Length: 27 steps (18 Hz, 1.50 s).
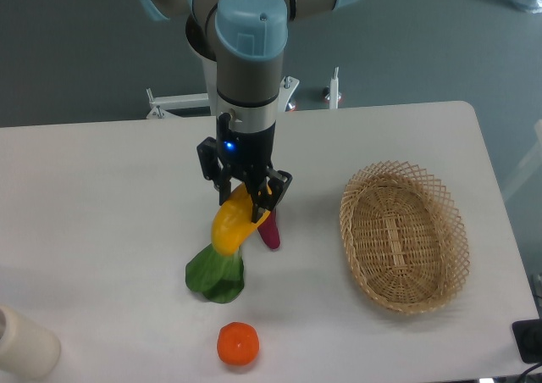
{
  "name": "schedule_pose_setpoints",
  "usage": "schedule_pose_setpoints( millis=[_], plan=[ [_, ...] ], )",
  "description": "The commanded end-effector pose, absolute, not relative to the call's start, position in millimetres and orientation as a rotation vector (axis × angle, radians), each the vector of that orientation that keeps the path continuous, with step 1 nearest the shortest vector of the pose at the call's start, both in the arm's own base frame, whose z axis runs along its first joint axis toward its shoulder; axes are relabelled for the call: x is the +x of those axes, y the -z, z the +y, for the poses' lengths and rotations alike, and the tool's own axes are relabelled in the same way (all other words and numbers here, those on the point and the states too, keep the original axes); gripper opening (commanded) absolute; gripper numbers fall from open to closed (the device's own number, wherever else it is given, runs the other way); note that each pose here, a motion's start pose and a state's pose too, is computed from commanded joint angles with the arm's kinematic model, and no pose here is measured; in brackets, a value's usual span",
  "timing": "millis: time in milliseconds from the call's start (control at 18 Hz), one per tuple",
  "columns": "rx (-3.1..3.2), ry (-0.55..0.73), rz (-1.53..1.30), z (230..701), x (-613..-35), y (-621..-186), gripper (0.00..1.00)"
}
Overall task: Place the mango in the basket
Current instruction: 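Close the gripper on the yellow mango and lift it off the table, then carry the held mango over to the wicker basket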
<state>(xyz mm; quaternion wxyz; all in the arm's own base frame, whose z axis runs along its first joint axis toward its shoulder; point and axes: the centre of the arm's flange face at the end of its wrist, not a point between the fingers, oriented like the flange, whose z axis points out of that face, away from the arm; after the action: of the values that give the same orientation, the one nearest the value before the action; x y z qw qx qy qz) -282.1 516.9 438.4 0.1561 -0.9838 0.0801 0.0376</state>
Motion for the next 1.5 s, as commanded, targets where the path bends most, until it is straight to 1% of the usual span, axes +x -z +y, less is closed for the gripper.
schedule_pose_setpoints(
  millis=[556, 833, 1111, 1333, 1444, 1500],
  plan=[
    [-2.820, -0.122, 0.199, 508.6, -297.6, -439.9, 0.58],
    [-2.821, -0.148, 0.246, 501.4, -310.8, -443.1, 0.58],
    [-2.830, -0.187, 0.281, 475.1, -348.9, -441.5, 0.58],
    [-2.842, -0.235, 0.265, 433.9, -401.0, -441.7, 0.57],
    [-2.861, -0.238, 0.241, 410.9, -431.3, -430.4, 0.57],
    [-2.875, -0.219, 0.215, 402.8, -448.4, -416.6, 0.57]
  ],
)
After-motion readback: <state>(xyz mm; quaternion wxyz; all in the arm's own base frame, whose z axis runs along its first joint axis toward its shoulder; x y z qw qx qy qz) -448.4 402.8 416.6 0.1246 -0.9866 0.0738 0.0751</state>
